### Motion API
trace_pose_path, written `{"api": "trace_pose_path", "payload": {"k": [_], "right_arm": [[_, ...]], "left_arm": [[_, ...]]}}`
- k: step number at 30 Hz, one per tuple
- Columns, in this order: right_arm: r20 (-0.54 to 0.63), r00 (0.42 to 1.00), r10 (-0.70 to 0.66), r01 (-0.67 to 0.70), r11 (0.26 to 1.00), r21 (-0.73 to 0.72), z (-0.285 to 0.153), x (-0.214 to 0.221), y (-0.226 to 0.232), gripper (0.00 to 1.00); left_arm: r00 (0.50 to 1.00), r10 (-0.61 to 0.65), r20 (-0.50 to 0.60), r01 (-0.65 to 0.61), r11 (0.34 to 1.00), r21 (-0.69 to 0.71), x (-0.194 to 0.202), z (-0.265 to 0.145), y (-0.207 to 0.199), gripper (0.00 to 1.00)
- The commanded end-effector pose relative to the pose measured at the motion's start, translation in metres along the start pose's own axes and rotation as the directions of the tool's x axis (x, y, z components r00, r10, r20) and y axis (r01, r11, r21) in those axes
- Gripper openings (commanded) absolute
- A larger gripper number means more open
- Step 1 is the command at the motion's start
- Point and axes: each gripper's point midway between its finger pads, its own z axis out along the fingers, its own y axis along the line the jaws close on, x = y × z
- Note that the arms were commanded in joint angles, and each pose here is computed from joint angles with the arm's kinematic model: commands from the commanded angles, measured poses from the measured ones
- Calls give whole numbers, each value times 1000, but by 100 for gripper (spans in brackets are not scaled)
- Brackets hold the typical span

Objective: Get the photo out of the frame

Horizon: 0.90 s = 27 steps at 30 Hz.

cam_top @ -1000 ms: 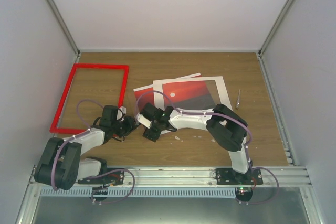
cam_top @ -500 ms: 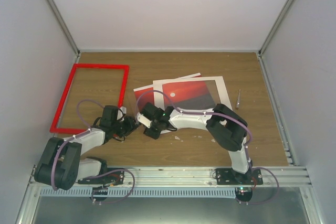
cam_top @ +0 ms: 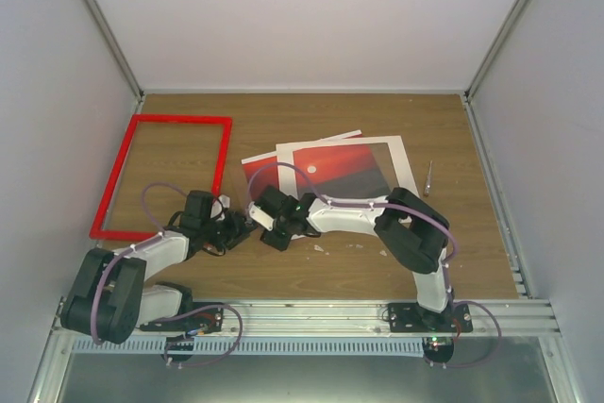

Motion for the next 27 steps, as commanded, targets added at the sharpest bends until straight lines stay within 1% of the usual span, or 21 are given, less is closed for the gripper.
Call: {"api": "trace_pose_path", "payload": {"k": [1, 5, 9, 12, 13, 18, 21, 24, 27], "right_arm": [[-16, 1000, 18, -18, 999, 42, -7, 9, -9, 51], [7, 1000, 21, -21, 998, 52, -11, 5, -11, 49], [18, 1000, 25, -26, 998, 64, -13, 2, -13, 47], [14, 1000, 23, -24, 997, 70, -14, 3, -14, 48], [14, 1000, 22, -22, 998, 62, -15, 4, -12, 50], [0, 1000, 10, -10, 1000, 12, -15, 8, -3, 68], [-27, 1000, 0, 0, 1000, -19, -10, 13, 2, 75], [-43, 999, -4, 1, 998, -56, -4, 15, 8, 78], [-64, 998, 0, -3, 999, -47, 3, 18, 6, 78]], "left_arm": [[1000, 7, -14, -6, 998, 57, 1, 0, -16, 46], [1000, 6, -4, -6, 998, 67, -1, -2, -19, 47], [1000, 6, -18, -4, 996, 86, 0, -1, -24, 47], [1000, 7, -7, -6, 997, 74, -2, -1, -23, 48], [1000, 9, -8, -8, 997, 72, -2, -1, -23, 48], [1000, 6, -5, -5, 999, 49, -2, 1, -16, 48], [1000, 1, 2, -2, 1000, 27, -2, 2, -9, 47], [1000, 2, 3, -2, 1000, 11, -1, 3, -5, 47], [1000, 3, 1, -3, 1000, 1, -1, 5, -2, 46]]}}
